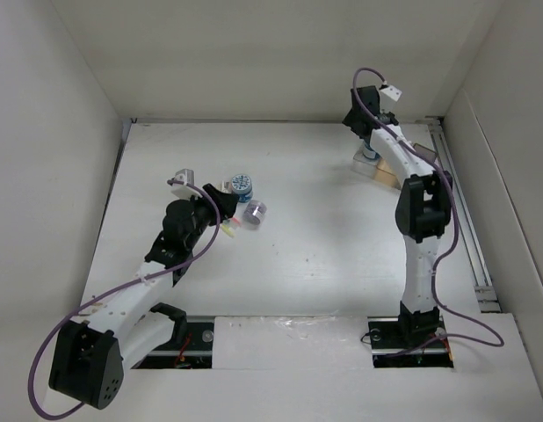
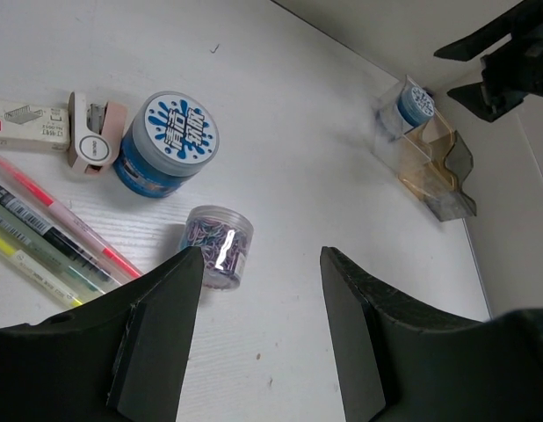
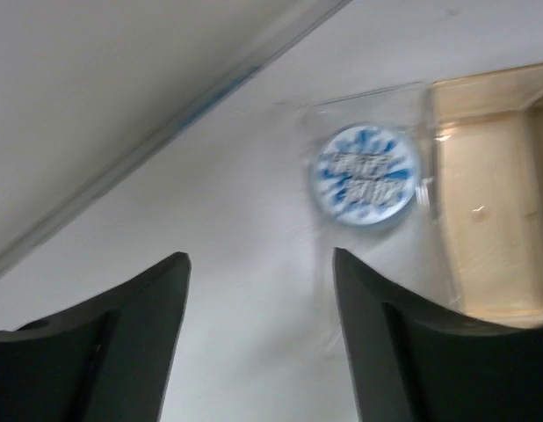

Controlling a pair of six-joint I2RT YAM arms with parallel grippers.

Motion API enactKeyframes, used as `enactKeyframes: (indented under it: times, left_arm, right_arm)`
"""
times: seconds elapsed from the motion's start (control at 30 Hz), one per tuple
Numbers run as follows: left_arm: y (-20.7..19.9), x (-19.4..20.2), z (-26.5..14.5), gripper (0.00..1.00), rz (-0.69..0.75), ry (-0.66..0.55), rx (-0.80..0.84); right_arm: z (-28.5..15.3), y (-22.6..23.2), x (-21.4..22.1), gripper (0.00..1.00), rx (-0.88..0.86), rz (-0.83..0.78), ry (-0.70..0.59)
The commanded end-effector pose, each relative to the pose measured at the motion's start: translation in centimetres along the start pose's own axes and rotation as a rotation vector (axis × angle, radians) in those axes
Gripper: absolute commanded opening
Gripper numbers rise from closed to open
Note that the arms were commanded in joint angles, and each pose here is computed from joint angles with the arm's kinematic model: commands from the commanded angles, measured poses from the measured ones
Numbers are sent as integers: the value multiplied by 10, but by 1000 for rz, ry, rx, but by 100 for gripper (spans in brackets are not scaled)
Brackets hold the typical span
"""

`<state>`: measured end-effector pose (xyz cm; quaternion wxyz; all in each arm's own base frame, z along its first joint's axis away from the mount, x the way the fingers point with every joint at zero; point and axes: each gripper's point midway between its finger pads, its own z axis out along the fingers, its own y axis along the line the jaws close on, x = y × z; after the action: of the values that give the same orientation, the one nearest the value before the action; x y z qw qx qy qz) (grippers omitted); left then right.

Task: Sort the stationery into containers
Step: Place the stationery in the storage box, then pick up the stationery from the center of the board.

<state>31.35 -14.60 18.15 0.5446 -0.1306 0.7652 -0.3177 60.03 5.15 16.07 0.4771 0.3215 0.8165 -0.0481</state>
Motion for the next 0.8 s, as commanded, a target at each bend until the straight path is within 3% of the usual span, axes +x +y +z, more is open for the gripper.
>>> enactKeyframes:
  times: [0.0, 0.03, 0.13, 0.23, 0.33, 0.37, 0.43, 0.5, 0.63, 0.77]
  left_arm:
    - [-12, -20, -4, 53, 13, -69, 35]
    - [-12, -23, -6, 53, 13, -80, 30]
    - [-18, -33, -14, 53, 21, -116, 45]
    - [-14, -41, -25, 53, 6, -176, 36]
    - [-17, -57, -43, 53, -14, -265, 49]
    - [-13, -56, -47, 53, -25, -280, 44]
    - [-16, -72, -62, 53, -53, -361, 54]
    - [-10, -74, -70, 53, -79, -398, 39]
    - [-13, -84, -85, 56, -100, -462, 72]
    - [-12, -77, -79, 57, -92, -427, 69]
  right_arm:
    - [-84, 62, -36, 69, -264, 64, -70]
    - [-95, 73, -26, 45, -318, 55, -46]
    - [-142, 120, 25, 10, -534, 8, 81]
    - [-184, 158, 83, 7, -692, -60, 186]
    - [-219, 188, 137, 40, -791, -131, 279]
    - [-226, 194, 147, 64, -809, -154, 282]
    - [-243, 207, 172, 82, -835, -198, 301]
    - [-243, 213, 190, 94, -818, -249, 308]
    - [-252, 221, 216, 99, -830, -308, 322]
    - [-253, 223, 244, 99, -804, -380, 346]
